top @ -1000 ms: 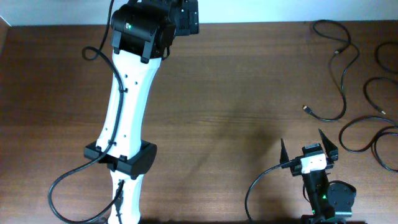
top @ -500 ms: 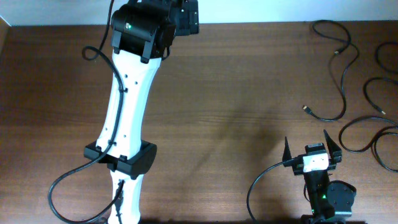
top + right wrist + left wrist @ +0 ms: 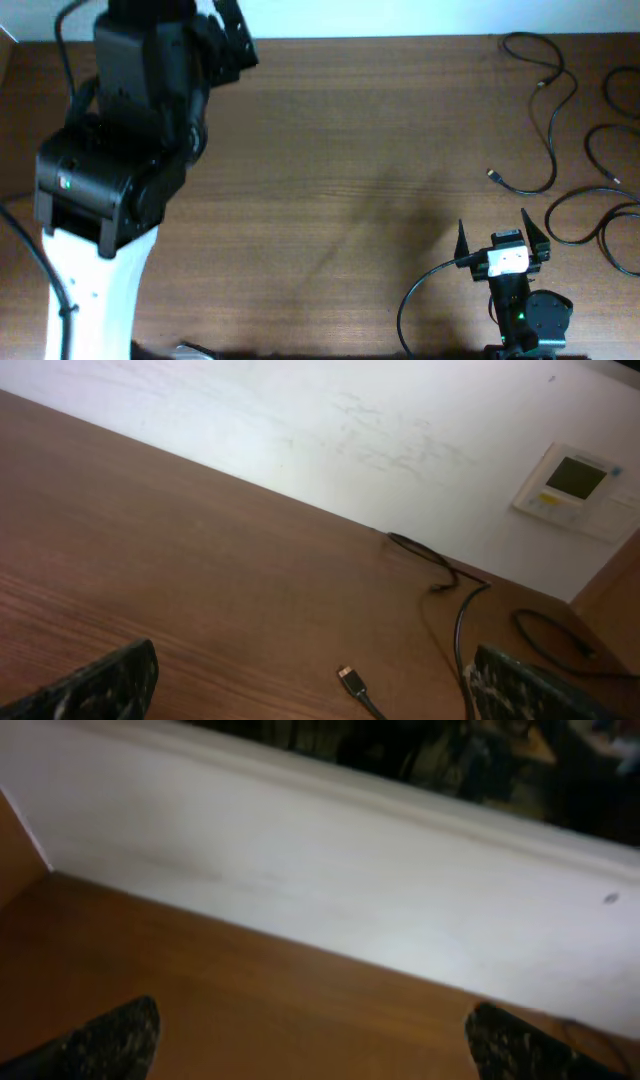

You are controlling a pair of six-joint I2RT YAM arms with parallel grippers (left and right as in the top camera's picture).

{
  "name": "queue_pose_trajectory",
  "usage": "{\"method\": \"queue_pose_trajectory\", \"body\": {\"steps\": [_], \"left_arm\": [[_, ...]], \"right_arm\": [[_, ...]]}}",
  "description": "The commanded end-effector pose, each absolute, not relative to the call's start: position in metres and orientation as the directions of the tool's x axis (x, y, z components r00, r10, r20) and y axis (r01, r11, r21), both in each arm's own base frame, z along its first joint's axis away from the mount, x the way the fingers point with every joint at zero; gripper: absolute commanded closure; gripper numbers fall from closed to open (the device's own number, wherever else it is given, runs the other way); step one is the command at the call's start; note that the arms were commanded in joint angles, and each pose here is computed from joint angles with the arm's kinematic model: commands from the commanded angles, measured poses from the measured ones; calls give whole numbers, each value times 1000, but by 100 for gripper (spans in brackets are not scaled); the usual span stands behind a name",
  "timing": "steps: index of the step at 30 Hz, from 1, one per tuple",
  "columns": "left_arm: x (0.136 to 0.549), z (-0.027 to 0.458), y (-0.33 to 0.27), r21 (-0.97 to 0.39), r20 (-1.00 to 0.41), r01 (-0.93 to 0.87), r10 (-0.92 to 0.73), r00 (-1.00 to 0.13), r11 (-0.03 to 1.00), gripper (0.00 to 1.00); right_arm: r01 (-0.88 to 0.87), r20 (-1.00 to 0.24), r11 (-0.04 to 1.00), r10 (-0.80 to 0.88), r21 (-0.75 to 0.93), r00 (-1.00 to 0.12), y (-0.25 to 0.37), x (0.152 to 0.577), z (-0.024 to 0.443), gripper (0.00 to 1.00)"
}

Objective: Untangle cables

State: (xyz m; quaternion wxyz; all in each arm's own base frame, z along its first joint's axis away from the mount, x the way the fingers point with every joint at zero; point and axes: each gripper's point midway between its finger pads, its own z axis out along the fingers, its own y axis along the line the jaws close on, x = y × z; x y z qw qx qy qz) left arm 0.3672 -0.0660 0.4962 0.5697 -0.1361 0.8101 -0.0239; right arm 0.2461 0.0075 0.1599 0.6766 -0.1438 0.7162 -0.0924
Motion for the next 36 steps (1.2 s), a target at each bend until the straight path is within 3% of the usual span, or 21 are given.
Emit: {"method": "queue_pose_trajectory", "body": {"steps": [1,7,14,19,22,32,36], "left_arm": [[339,487,-47,-226,-927,-211,-276,-254,951,1],[294,407,-5,-247,-928,-273,-308,-210,930,1],[249,305,16,-376,-918,-154,-390,-75,914,1],[255,275,4,-284,-951,0,-282,130,959,1],[252,253,5,-218,-954,3,-214,209,976,1],[245,198,12,-164,-982,-57,-157,101,985,1],[246,169,17,-151,-988,-101,-152,-10,983,1]], "right_arm": [[-78,-944,943,-327,-323,-46,8,246,158,1],[-78,-944,943,-327,-323,-46,8,246,158,1],[-78,-944,943,-327,-323,-46,7,246,158,1],[-78,-944,943,-327,-323,-46,7,246,158,1],[-78,-944,943,-327,-323,-46,8,246,158,1],[-78,-944,943,-327,-323,-47,8,246,158,1],[-78,-944,943,-327,-323,-46,8,246,158,1]]}}
